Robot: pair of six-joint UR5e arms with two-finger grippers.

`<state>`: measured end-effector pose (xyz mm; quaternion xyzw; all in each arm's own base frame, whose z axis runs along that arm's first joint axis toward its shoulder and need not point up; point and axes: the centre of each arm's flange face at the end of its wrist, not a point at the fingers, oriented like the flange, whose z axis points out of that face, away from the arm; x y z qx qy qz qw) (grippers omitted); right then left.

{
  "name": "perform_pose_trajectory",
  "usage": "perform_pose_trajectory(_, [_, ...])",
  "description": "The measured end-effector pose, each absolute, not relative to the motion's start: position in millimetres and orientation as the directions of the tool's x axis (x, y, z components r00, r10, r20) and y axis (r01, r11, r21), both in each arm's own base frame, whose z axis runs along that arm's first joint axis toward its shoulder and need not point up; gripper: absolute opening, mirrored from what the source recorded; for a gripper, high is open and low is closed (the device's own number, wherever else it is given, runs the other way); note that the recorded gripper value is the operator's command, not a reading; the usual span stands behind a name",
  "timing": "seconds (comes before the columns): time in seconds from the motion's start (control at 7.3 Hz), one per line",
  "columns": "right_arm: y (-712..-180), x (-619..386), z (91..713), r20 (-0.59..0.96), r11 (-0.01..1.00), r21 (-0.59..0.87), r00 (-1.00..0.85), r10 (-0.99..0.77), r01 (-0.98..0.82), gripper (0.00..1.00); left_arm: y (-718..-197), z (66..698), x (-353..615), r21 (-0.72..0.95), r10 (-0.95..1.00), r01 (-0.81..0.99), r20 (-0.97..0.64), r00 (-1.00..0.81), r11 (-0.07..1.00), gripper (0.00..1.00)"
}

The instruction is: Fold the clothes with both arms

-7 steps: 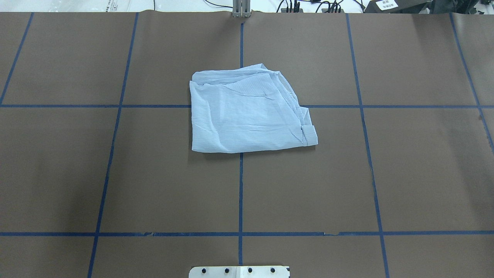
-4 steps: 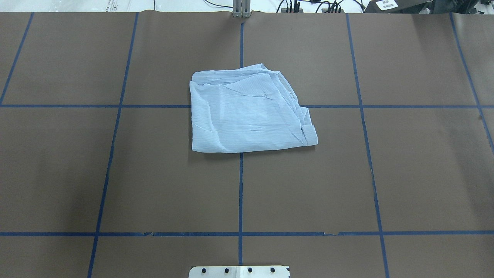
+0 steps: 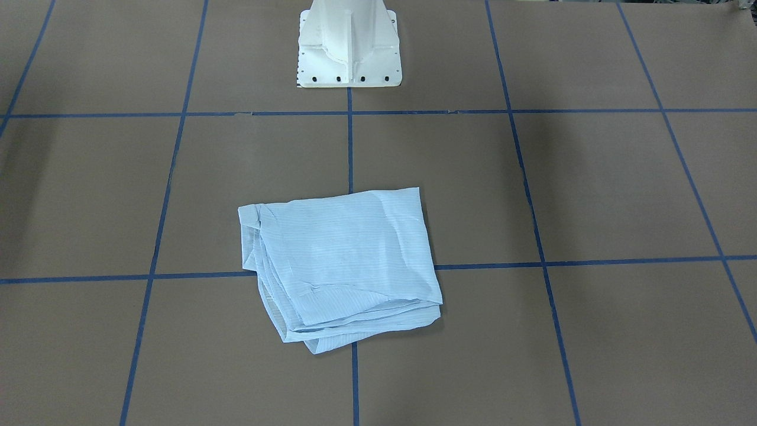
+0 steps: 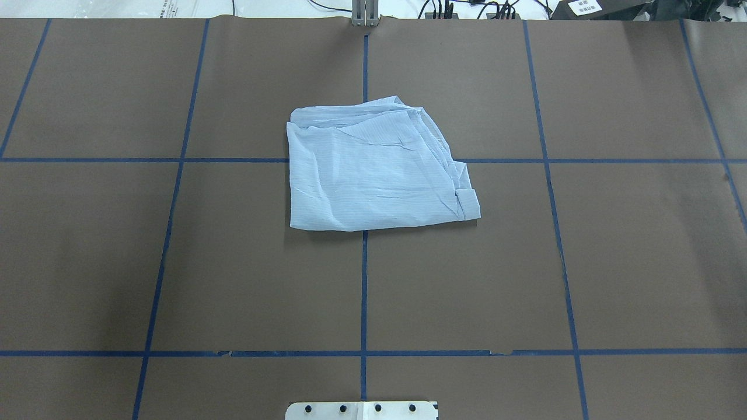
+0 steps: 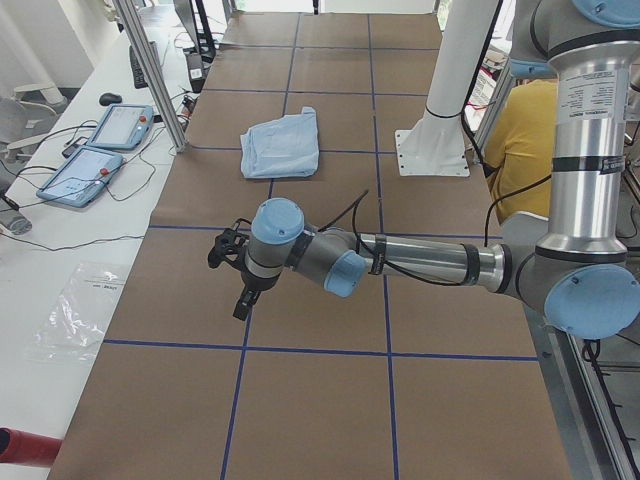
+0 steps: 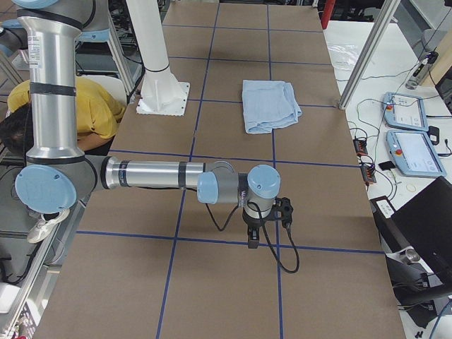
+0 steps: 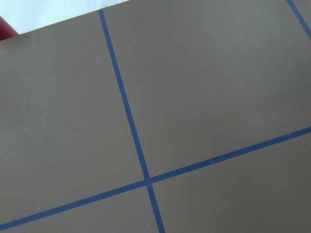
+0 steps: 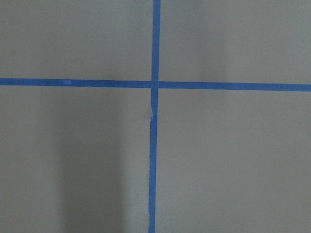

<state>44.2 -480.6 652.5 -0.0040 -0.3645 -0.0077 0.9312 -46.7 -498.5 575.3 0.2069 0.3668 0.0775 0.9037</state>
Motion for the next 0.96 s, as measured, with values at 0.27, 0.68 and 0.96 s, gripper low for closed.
perform_pose_trajectory(0.27, [-480.0, 43.8, 651.5, 0.683, 1.0, -0.001, 0.73, -0.012, 0.017, 1.0, -498.1, 575.4, -46.5, 0.43, 0.292, 0.012, -0.633, 0.717, 0.903, 1.0])
perform_pose_trajectory(0.68, [-478.7, 43.7, 652.8, 0.685, 1.0, -0.004, 0.729, -0.01, 0.017, 1.0, -498.0, 574.0, -46.5, 0.433, 0.293, 0.013, -0.633, 0.717, 0.902, 1.0])
perform_pose_trajectory(0.96, [-478.4, 43.8, 653.4, 0.684, 1.0, -0.005, 0.729, -0.009, 0.017, 1.0, -498.0, 572.7, -46.5, 0.434, 0.294, 0.014, -0.633, 0.717, 0.901, 1.0])
